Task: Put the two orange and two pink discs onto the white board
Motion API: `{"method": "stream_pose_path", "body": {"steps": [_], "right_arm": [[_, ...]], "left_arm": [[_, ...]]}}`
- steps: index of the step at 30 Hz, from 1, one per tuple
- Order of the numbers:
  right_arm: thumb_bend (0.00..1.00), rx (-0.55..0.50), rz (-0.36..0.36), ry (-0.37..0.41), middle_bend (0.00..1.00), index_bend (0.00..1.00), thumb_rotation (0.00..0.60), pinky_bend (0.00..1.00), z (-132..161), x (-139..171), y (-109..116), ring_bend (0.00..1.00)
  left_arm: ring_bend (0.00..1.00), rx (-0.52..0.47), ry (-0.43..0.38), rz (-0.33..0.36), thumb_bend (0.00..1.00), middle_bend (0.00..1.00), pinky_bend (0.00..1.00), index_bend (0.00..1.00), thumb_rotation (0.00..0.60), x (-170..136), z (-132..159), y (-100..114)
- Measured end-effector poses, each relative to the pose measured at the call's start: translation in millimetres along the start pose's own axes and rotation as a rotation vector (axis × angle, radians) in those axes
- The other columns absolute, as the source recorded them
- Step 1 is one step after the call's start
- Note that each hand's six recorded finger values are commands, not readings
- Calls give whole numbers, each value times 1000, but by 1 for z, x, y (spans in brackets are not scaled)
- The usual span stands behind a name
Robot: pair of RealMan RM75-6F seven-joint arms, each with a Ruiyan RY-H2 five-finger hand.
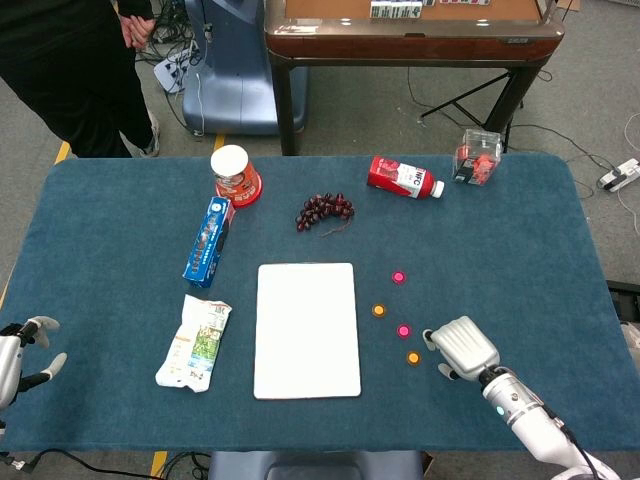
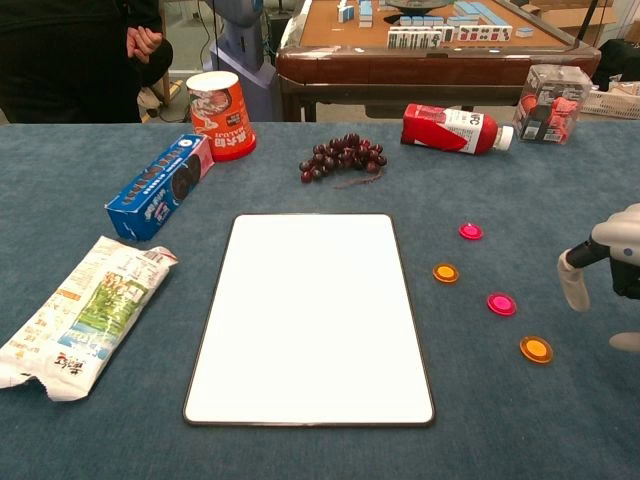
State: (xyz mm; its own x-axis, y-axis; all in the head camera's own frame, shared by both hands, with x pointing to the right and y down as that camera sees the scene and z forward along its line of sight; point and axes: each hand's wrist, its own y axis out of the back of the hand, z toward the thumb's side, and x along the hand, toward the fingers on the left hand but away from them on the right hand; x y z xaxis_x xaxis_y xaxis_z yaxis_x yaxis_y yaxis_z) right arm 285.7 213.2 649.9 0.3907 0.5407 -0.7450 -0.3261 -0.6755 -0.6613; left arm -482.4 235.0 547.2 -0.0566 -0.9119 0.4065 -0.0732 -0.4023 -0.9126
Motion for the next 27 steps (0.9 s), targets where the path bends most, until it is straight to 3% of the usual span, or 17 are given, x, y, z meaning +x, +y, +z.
{"method": "stream_pose_path", "body": {"steps": [8, 13, 27], "right_arm": [[203, 3, 25, -4, 1000, 458, 600, 1000, 6, -12, -13, 1000], [161, 2, 29, -2, 1000, 424, 600, 1000, 10, -18, -15, 1000], [158, -2, 45, 13, 1000, 415, 600, 1000, 22, -29, -22, 1000]], "left_arm": [[491, -4, 3, -1, 245, 584, 784, 500, 600, 0, -1, 0], [491, -6, 5, -1, 245, 583, 784, 500, 600, 0, -1, 1], [491, -14, 11, 5, 245, 584, 784, 499, 600, 0, -3, 3]]}}
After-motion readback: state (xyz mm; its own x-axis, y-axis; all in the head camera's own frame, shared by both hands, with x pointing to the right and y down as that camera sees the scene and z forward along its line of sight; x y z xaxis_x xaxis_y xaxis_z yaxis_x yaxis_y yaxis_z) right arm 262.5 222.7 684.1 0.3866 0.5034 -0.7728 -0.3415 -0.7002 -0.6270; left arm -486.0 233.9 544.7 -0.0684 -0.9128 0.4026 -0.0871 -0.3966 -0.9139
